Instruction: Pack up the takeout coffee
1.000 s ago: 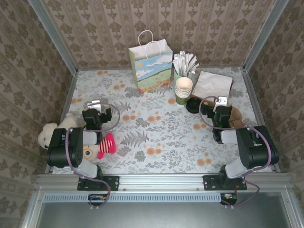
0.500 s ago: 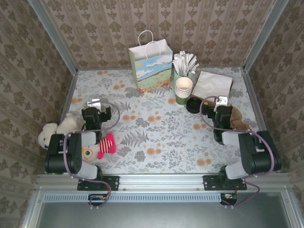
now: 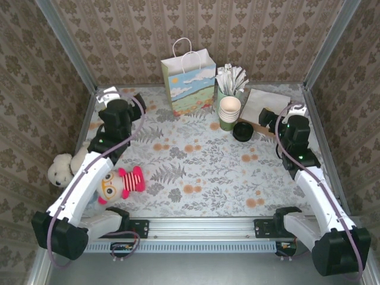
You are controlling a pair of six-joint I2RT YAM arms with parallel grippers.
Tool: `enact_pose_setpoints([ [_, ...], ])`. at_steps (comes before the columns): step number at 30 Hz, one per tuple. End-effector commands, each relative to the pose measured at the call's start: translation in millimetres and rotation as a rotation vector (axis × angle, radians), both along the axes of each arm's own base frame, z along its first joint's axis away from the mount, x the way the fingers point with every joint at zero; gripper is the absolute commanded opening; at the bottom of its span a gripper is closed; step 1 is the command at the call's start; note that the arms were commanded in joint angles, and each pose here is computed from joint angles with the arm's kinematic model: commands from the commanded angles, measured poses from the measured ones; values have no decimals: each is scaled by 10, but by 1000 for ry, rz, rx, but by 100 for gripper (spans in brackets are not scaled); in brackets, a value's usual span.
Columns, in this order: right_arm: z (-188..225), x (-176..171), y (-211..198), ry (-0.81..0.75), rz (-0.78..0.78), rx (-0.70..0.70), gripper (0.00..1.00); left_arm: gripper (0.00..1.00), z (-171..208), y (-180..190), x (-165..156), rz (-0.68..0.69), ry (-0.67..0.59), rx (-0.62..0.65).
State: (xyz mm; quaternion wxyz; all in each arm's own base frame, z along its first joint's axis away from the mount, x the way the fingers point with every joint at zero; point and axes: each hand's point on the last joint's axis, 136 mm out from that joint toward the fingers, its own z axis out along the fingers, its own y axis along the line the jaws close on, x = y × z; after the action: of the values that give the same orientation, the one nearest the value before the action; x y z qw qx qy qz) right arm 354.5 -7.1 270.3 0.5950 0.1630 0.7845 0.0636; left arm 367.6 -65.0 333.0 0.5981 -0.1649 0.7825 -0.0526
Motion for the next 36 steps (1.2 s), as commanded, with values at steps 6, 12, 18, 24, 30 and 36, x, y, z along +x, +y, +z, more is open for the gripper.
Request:
enact_pose_setpoints([
  [6, -289, -205, 325, 244, 24, 419, 100, 99, -215, -669, 112, -167, 371, -253],
  [12, -113, 26, 471, 208, 109, 443, 100, 90, -24, -1131, 406, -294, 450, -203],
  [18, -74, 151, 513, 226, 148, 396, 100, 86, -20, -1289, 839, -291, 502, -116],
  [24, -68, 93, 392, 202, 97, 347, 100, 73, -243, -1295, 1453, -304, 511, -173],
  [30, -66, 71, 349, 195, 93, 295, 100, 73, -350, -1313, 1687, -358, 498, -232],
  [36, -273, 461, 732, 338, 264, 286, 94, 86, -270, -1424, 1637, -466, 453, -261],
])
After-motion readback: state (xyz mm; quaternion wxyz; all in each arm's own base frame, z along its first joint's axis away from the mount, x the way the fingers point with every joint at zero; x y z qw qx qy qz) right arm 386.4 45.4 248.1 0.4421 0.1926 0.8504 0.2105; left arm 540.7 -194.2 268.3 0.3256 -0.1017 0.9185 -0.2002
